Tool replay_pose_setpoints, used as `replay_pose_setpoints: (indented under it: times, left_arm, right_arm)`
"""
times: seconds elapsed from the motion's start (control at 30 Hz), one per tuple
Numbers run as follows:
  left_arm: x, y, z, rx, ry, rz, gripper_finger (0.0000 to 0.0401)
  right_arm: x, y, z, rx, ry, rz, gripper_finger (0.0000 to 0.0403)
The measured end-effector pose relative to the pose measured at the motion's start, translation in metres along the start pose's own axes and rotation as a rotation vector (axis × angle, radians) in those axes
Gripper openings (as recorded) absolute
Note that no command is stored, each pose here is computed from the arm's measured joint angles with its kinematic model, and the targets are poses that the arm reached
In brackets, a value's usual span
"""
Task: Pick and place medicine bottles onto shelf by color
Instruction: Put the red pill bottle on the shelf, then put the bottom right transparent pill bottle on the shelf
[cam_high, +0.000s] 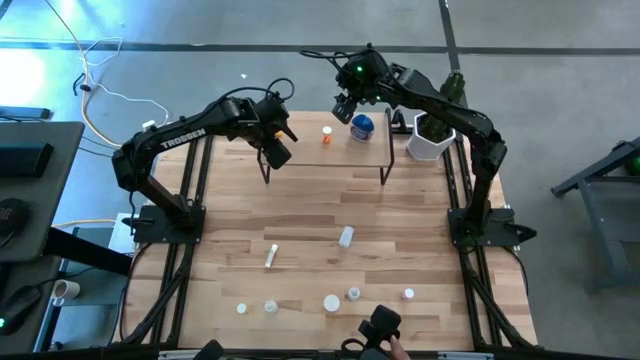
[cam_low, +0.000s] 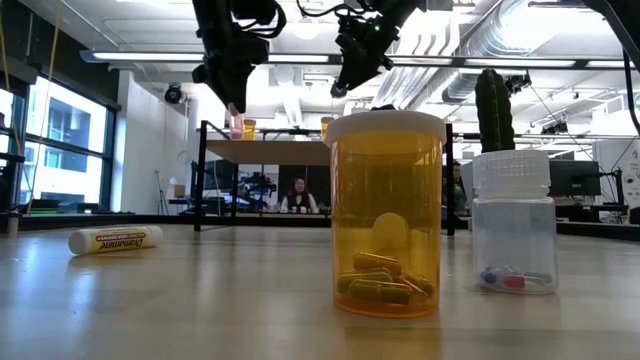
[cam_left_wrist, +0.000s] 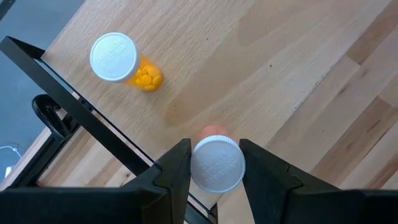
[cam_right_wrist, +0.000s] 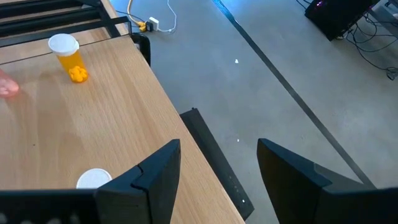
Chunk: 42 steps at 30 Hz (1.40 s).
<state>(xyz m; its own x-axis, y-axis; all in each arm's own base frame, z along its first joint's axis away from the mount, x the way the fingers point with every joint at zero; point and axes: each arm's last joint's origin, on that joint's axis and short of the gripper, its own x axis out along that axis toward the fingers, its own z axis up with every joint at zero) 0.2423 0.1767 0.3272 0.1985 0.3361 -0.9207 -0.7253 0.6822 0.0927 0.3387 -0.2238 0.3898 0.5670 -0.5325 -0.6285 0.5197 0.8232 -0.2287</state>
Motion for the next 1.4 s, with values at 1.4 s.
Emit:
replay_pose_setpoints:
  times: [1.4]
  left_arm:
    - [0.008, -0.002, 0.003, -0.011, 0.021, -0.016, 0.0206]
  right_arm:
    - [-0.024, -0.004, 0.005, -0.02, -0.048, -0.011, 0.0204]
